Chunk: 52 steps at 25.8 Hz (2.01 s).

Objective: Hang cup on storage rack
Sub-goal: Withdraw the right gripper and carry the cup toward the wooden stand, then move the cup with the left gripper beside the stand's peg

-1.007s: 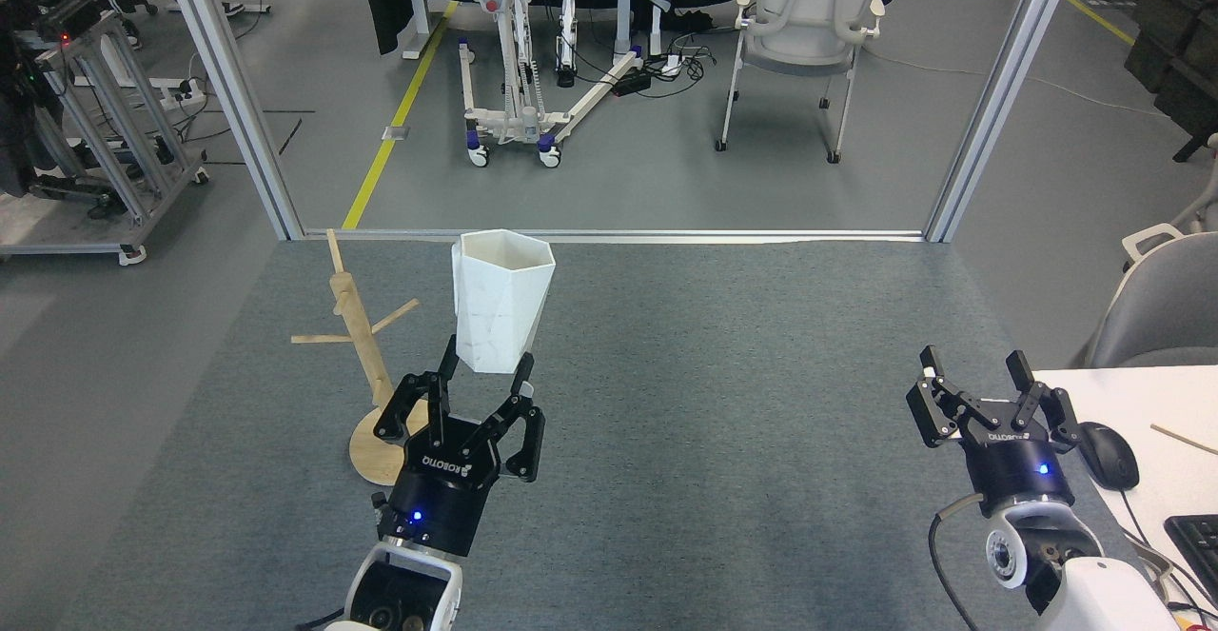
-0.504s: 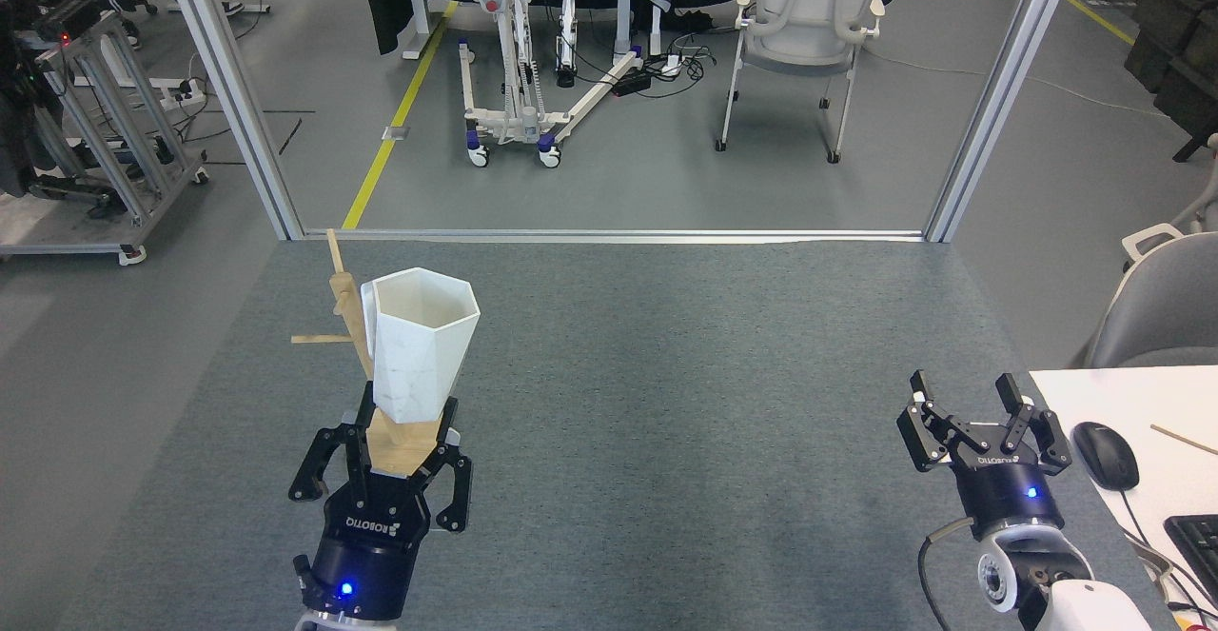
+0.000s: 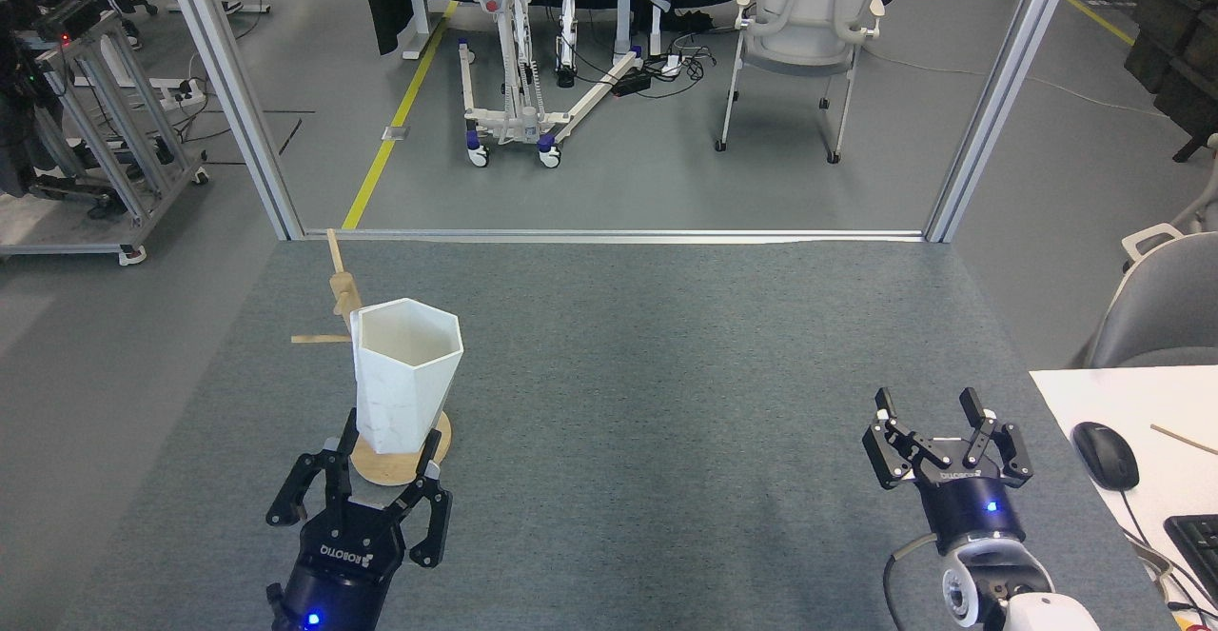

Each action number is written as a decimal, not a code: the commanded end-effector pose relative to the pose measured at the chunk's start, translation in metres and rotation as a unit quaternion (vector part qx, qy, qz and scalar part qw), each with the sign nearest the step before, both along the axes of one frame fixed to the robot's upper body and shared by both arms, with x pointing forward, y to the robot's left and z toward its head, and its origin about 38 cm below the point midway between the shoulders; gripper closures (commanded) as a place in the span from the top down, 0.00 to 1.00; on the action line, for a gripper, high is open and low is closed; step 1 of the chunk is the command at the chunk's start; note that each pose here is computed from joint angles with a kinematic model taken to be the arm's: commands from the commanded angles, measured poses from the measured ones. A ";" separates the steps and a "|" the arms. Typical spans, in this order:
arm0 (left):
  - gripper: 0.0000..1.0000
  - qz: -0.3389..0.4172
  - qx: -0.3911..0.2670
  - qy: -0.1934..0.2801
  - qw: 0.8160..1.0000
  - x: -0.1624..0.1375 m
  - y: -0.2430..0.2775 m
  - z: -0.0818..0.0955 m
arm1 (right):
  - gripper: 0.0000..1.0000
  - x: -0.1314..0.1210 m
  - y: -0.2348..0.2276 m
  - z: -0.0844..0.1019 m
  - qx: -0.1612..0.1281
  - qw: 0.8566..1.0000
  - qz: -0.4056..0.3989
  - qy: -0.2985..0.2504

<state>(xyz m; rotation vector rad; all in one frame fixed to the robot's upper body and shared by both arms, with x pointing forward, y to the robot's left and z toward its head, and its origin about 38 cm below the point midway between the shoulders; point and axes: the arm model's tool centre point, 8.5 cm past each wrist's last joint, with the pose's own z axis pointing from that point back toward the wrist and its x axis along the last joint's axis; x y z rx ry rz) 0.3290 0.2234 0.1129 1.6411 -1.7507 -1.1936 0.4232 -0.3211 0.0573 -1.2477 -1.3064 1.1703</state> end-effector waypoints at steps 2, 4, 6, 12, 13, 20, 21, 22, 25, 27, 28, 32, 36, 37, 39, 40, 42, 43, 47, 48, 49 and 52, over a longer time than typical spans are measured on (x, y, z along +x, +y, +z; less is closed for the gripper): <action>0.00 -0.056 0.007 0.021 0.998 -0.002 0.003 -0.014 | 0.99 -0.004 0.023 -0.004 -0.012 1.000 0.013 -0.003; 0.00 -0.085 0.006 0.029 0.996 0.001 0.001 -0.020 | 0.99 -0.014 0.027 -0.006 -0.011 1.000 0.016 -0.003; 0.00 -0.114 0.006 0.034 0.993 0.008 0.001 -0.024 | 0.99 -0.030 0.029 -0.009 -0.017 1.000 0.015 -0.003; 0.00 -0.114 0.015 0.030 0.993 0.020 0.037 -0.024 | 0.99 -0.071 0.036 -0.005 -0.053 0.998 -0.016 -0.018; 0.00 -0.108 0.016 0.030 0.994 0.021 0.043 -0.023 | 0.99 -0.072 0.037 -0.004 -0.053 0.998 -0.015 -0.019; 0.00 -0.063 -0.008 0.054 0.997 0.022 0.077 -0.042 | 0.99 -0.072 0.040 -0.005 -0.048 0.999 -0.017 -0.018; 0.00 -0.060 -0.010 0.056 0.997 0.024 0.080 -0.042 | 0.99 -0.072 0.039 -0.005 -0.048 0.999 -0.018 -0.018; 0.00 -0.059 -0.012 0.060 0.996 0.025 0.082 -0.044 | 0.99 -0.072 0.039 -0.005 -0.049 0.998 -0.020 -0.019; 0.00 -0.057 -0.013 0.065 0.996 0.026 0.083 -0.047 | 0.99 -0.071 0.038 -0.004 -0.049 0.998 -0.021 -0.019; 0.00 -0.056 -0.013 0.063 0.996 0.029 0.084 -0.046 | 0.99 -0.071 0.038 -0.004 -0.049 0.998 -0.022 -0.019; 0.00 -0.055 -0.014 0.062 0.997 0.033 0.084 -0.044 | 0.99 -0.072 0.039 -0.004 -0.049 0.998 -0.020 -0.019; 0.00 -0.050 -0.021 0.065 0.996 0.040 0.087 -0.046 | 0.99 -0.071 0.038 -0.004 -0.049 0.998 -0.021 -0.019; 0.00 -0.042 -0.028 0.066 0.997 0.040 0.091 -0.047 | 0.99 -0.071 0.038 -0.004 -0.049 0.998 -0.021 -0.019; 0.00 -0.039 -0.029 0.065 0.997 0.040 0.092 -0.047 | 0.99 -0.071 0.039 -0.004 -0.049 0.998 -0.021 -0.019; 0.00 -0.034 -0.031 0.067 0.997 0.040 0.095 -0.049 | 0.99 -0.071 0.039 -0.004 -0.048 0.998 -0.021 -0.019; 0.00 -0.031 -0.033 0.069 0.997 0.040 0.097 -0.049 | 0.99 -0.071 0.039 -0.004 -0.048 0.998 -0.021 -0.019; 0.00 -0.025 -0.036 0.072 0.996 0.039 0.100 -0.052 | 0.99 -0.071 0.039 -0.004 -0.048 0.998 -0.021 -0.019; 0.00 -0.021 -0.039 0.073 0.996 0.039 0.103 -0.053 | 0.99 -0.071 0.039 -0.004 -0.048 0.998 -0.021 -0.019; 0.00 -0.015 -0.043 0.077 0.996 0.039 0.107 -0.055 | 0.99 -0.071 0.039 -0.004 -0.048 0.998 -0.021 -0.019; 0.00 -0.014 -0.044 0.077 0.996 0.039 0.108 -0.055 | 0.99 -0.070 0.038 -0.004 -0.049 0.998 -0.021 -0.020; 0.00 -0.014 -0.045 0.075 0.996 0.041 0.108 -0.054 | 0.99 -0.070 0.038 -0.004 -0.049 0.998 -0.021 -0.020; 0.00 -0.011 -0.047 0.073 0.996 0.047 0.109 -0.052 | 0.99 -0.070 0.038 -0.004 -0.049 0.998 -0.021 -0.019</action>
